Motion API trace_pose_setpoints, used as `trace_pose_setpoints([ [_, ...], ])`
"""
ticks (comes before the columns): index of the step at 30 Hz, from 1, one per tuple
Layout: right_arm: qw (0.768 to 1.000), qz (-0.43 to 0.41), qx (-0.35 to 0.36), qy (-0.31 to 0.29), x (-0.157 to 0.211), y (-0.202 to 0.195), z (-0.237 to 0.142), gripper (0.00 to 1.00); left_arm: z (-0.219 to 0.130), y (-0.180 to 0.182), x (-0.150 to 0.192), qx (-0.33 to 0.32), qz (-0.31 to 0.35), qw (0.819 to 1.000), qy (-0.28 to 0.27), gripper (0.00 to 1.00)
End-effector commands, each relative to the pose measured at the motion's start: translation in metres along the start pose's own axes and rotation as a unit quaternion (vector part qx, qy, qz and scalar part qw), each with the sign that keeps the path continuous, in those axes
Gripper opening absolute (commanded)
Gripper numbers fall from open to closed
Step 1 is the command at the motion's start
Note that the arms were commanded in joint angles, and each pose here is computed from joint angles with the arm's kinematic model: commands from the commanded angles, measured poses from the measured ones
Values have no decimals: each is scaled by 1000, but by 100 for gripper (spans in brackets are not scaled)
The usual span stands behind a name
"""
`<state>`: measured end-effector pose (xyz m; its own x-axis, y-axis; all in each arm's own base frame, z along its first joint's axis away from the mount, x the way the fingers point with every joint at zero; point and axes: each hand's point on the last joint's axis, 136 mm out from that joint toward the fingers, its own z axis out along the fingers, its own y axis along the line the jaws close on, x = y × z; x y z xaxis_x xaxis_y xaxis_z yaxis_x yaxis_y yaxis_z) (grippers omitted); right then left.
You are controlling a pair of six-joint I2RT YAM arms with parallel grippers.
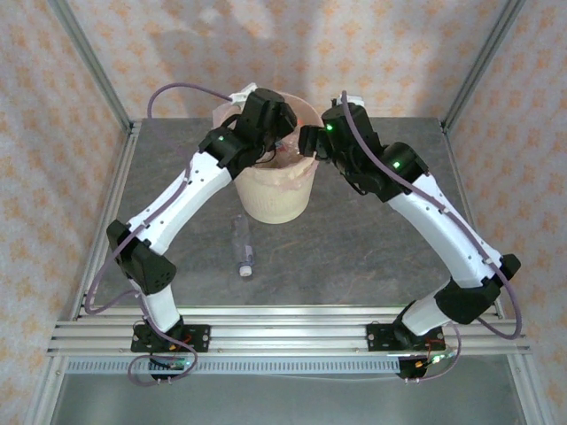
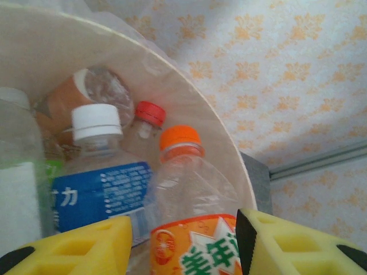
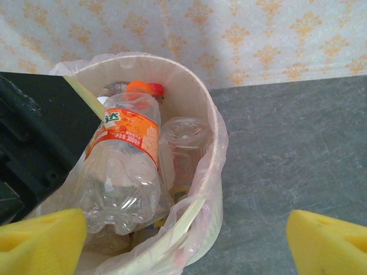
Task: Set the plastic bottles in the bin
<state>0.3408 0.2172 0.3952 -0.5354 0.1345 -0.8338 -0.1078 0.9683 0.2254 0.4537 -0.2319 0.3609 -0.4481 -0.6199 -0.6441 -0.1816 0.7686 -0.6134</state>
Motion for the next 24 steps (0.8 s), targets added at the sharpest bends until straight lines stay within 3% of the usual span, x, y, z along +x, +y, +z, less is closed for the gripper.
trace_pose_setpoints([
  [1, 999, -7, -32, 26, 8, 6, -12, 82, -29, 10, -48, 2, -31, 997, -65, 52],
  [11, 997, -18, -30, 75, 35, 8, 5, 79, -56, 60, -79, -25, -59, 992, -108, 53],
  [24, 994, -70, 75, 43, 5, -3, 38, 80, -88, 96, -84, -46, -62, 988, -136, 63],
])
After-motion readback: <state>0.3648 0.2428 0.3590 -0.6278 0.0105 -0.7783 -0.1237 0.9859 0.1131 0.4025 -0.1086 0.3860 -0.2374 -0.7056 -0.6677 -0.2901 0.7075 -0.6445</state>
